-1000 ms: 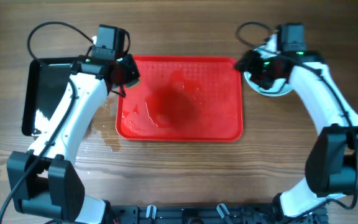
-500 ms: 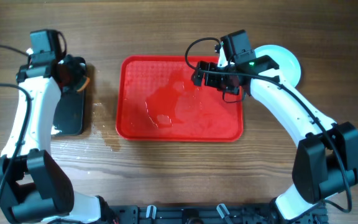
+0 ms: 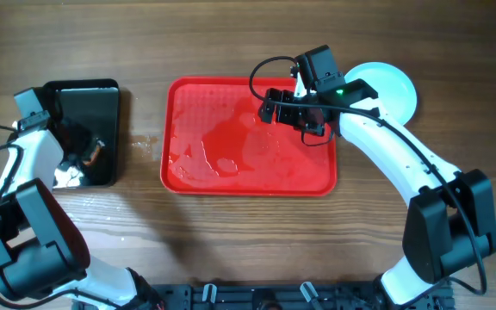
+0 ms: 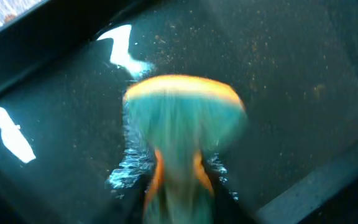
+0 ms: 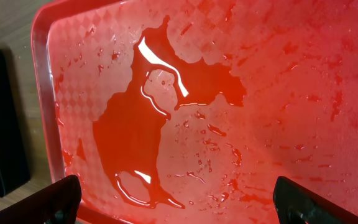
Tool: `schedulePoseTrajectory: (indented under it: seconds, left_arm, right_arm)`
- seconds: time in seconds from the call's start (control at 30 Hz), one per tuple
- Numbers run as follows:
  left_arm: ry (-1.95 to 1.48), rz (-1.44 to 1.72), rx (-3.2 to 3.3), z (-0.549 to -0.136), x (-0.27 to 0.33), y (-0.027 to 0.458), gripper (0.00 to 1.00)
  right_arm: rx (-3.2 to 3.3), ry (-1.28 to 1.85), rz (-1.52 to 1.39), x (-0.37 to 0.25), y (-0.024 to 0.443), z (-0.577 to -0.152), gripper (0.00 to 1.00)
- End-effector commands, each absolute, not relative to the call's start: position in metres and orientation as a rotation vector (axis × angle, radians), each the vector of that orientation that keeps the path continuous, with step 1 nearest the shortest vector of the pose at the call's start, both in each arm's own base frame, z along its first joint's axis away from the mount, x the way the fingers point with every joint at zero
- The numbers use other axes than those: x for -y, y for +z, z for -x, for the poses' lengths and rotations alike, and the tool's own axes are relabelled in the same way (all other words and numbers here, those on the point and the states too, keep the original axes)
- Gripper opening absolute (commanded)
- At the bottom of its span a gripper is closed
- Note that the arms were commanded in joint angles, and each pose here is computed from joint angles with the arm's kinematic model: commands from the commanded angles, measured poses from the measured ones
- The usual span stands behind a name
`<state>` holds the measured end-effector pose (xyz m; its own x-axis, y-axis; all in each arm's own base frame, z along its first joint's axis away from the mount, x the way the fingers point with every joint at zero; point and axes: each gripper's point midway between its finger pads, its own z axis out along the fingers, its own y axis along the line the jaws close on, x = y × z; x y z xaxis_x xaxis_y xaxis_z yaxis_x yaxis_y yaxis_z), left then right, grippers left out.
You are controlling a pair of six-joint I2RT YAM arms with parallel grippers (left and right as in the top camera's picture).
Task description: Clean dirty plates on tray and stack at the side
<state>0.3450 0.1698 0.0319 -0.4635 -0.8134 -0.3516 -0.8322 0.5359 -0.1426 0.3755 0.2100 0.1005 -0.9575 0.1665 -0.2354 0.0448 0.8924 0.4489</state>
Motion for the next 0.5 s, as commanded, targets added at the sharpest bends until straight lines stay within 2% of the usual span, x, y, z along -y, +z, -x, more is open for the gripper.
schedulePoseTrajectory:
  seconds: [0.0, 0.13, 0.23, 0.27, 0.3, 0.47]
  left_arm:
    - [-0.002, 1.352, -2.391, -0.352, -0.165, 0.030, 0.37]
    - [-0.128, 1.318, -2.384, -0.364, -0.153, 0.033, 0.35]
    - [-0.160, 1.306, -2.377, -0.368, -0.151, 0.034, 0.41]
    - [-0.162, 1.304, -2.376, -0.369, -0.151, 0.035, 0.29]
    - [-0.173, 1.302, -2.376, -0.370, -0.149, 0.035, 0.04]
    - [-0.246, 1.262, -2.347, -0.379, -0.144, 0.047, 0.04]
  right_arm:
    - [-2.817, 0.617, -0.170, -0.208, 0.088, -0.375, 1.00]
    - [-2.818, 0.616, -0.165, -0.208, 0.088, -0.375, 1.00]
    - [-2.819, 0.615, -0.163, -0.208, 0.088, -0.374, 1.00]
    - [-2.819, 0.615, -0.164, -0.208, 0.088, -0.374, 1.00]
    - [-2.821, 0.614, -0.164, -0.208, 0.088, -0.374, 1.00]
    - [-2.824, 0.613, -0.165, -0.207, 0.088, -0.373, 1.00]
